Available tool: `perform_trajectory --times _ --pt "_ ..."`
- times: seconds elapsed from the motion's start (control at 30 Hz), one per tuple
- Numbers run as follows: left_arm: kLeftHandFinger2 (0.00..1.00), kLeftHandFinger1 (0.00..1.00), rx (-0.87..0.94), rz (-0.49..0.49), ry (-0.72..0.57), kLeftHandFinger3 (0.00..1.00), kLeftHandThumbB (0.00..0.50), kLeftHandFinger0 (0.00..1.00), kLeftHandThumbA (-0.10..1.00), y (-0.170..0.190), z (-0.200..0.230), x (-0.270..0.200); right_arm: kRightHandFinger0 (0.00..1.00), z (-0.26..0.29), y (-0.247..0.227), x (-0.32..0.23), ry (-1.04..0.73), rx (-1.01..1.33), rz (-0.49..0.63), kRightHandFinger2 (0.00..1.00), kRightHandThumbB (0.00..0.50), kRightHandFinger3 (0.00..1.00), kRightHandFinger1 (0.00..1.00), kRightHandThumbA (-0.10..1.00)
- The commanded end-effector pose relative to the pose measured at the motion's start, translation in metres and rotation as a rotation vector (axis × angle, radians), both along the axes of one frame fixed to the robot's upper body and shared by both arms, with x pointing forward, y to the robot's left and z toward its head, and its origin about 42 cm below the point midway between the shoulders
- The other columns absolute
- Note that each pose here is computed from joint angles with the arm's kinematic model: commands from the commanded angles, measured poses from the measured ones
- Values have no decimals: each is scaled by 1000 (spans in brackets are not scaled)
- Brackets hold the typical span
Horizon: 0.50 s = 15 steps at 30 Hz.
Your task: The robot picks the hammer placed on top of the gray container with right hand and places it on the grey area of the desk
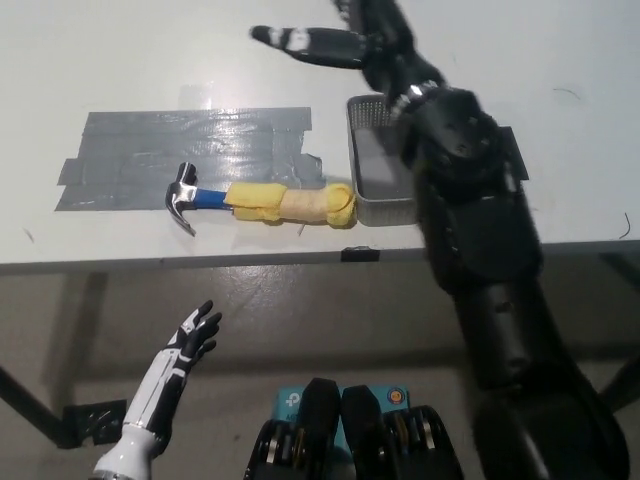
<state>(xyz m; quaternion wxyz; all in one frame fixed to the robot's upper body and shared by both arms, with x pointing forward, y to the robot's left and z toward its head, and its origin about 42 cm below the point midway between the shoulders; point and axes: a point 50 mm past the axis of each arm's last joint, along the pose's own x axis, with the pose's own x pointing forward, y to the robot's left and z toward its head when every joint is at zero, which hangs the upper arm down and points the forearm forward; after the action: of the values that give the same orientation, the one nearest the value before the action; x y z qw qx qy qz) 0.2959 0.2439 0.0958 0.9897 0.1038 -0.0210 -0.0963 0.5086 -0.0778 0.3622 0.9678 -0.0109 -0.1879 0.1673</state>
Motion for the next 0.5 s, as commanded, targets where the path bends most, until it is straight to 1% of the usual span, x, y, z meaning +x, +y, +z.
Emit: perform_trajectory --times 0.0,0.03,0.07,0.1,0.2,0.23,0.27,0.3,0.33,0.47 --pt "1000 1000 22 -49 -122 1000 171 1000 1000 -3 37 42 1000 123 -88 -249 -984 28 97 1000 369 1000 1000 1000" --pt "1000 1000 23 -48 -119 1000 177 1000 1000 -3 36 42 1000 112 -88 -253 -961 30 110 1000 365 1000 1000 1000" --pt "1000 1000 22 -48 -117 1000 171 1000 1000 -3 35 41 1000 96 -87 -260 -911 23 94 1000 394 1000 1000 1000" --pt "1000 1000 27 -46 -114 1000 179 1000 1000 -4 35 41 1000 87 -86 -263 -891 24 94 1000 402 1000 1000 1000" --pt "1000 1000 29 -45 -112 1000 179 1000 1000 -4 35 41 1000 83 -86 -265 -882 24 95 1000 401 1000 1000 1000" --pt "1000 1000 36 -50 -120 1000 158 1000 1000 -6 34 41 1000 48 -89 -276 -765 25 117 1000 406 1000 1000 1000" --pt "1000 1000 38 -49 -123 1000 156 1000 1000 -7 34 41 1000 37 -91 -279 -728 28 127 1000 406 1000 1000 1000" --pt "1000 1000 34 -50 -124 1000 155 1000 1000 -7 34 42 1000 33 -93 -279 -712 21 127 1000 401 1000 1000 1000" --pt "1000 1000 28 -46 -118 1000 153 1000 1000 -8 33 42 1000 20 -98 -278 -670 -2 130 1000 366 1000 1000 1000" --pt "1000 1000 26 -44 -117 1000 152 1000 1000 -7 33 41 1000 15 -100 -279 -656 -10 123 1000 365 1000 1000 1000"
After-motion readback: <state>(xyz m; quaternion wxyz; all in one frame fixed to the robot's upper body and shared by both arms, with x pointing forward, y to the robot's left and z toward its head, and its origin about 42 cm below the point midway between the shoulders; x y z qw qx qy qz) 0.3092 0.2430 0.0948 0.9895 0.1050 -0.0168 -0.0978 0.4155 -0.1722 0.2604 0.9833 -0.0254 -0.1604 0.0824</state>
